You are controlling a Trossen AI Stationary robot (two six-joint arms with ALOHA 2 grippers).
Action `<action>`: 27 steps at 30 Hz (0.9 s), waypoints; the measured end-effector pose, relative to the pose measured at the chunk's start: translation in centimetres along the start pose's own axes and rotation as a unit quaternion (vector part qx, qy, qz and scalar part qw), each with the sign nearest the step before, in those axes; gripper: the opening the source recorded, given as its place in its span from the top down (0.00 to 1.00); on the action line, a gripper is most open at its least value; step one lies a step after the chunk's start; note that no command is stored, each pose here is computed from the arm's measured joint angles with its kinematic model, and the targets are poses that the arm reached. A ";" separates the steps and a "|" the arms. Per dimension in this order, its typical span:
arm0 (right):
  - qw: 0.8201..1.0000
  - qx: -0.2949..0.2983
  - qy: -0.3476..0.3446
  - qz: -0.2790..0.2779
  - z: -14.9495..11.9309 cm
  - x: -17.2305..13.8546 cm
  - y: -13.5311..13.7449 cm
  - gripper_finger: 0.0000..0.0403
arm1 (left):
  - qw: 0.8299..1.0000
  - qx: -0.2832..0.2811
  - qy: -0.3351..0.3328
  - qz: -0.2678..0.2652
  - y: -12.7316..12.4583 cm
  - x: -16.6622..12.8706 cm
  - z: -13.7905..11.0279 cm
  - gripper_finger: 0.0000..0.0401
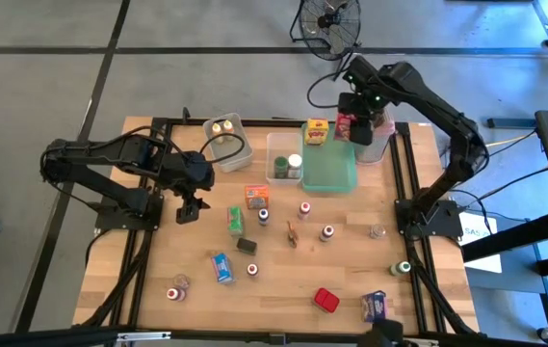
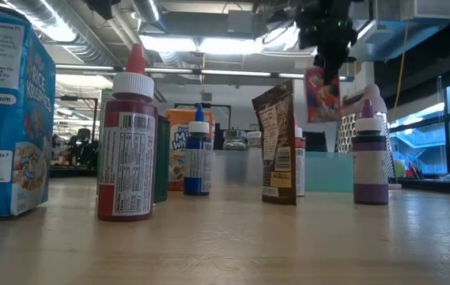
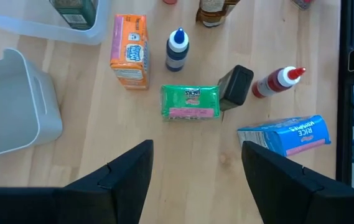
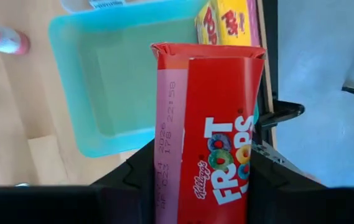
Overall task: Pick & Place Kitchen Items
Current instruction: Put the red cereal box into the green bin
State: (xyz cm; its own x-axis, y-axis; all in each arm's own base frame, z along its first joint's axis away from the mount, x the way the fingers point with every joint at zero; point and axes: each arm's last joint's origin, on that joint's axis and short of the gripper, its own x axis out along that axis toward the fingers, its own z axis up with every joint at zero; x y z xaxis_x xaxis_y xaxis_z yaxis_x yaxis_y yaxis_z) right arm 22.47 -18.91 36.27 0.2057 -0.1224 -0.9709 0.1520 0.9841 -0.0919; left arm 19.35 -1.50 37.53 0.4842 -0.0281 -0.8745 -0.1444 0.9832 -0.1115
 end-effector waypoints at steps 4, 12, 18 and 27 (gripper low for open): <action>1.000 -0.006 -0.001 0.001 0.1 2.1 -0.1 0.62 | 1.000 0.000 0.000 0.000 0.0 0.0 0.0 0.40; 1.000 0.004 0.008 0.001 -0.1 5.3 -1.0 0.62 | 1.000 -0.001 -0.003 0.013 0.1 0.0 0.0 0.40; 1.000 0.006 0.000 -0.006 0.0 6.9 -1.7 0.62 | 1.000 -0.007 -0.004 0.013 0.1 0.0 0.0 0.40; 0.999 0.008 0.035 0.012 0.1 9.6 -3.0 0.62 | 0.999 -0.034 -0.004 0.013 0.1 0.0 0.0 0.40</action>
State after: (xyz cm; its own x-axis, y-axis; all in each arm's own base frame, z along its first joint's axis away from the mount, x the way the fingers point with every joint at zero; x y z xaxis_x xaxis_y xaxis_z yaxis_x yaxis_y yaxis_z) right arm 24.11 -23.10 27.27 0.1412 -0.0882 -0.9860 0.1635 0.9844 -0.0646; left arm 19.36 -1.42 37.53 0.4863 -0.0018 -0.8738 -0.2144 0.9692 -0.1213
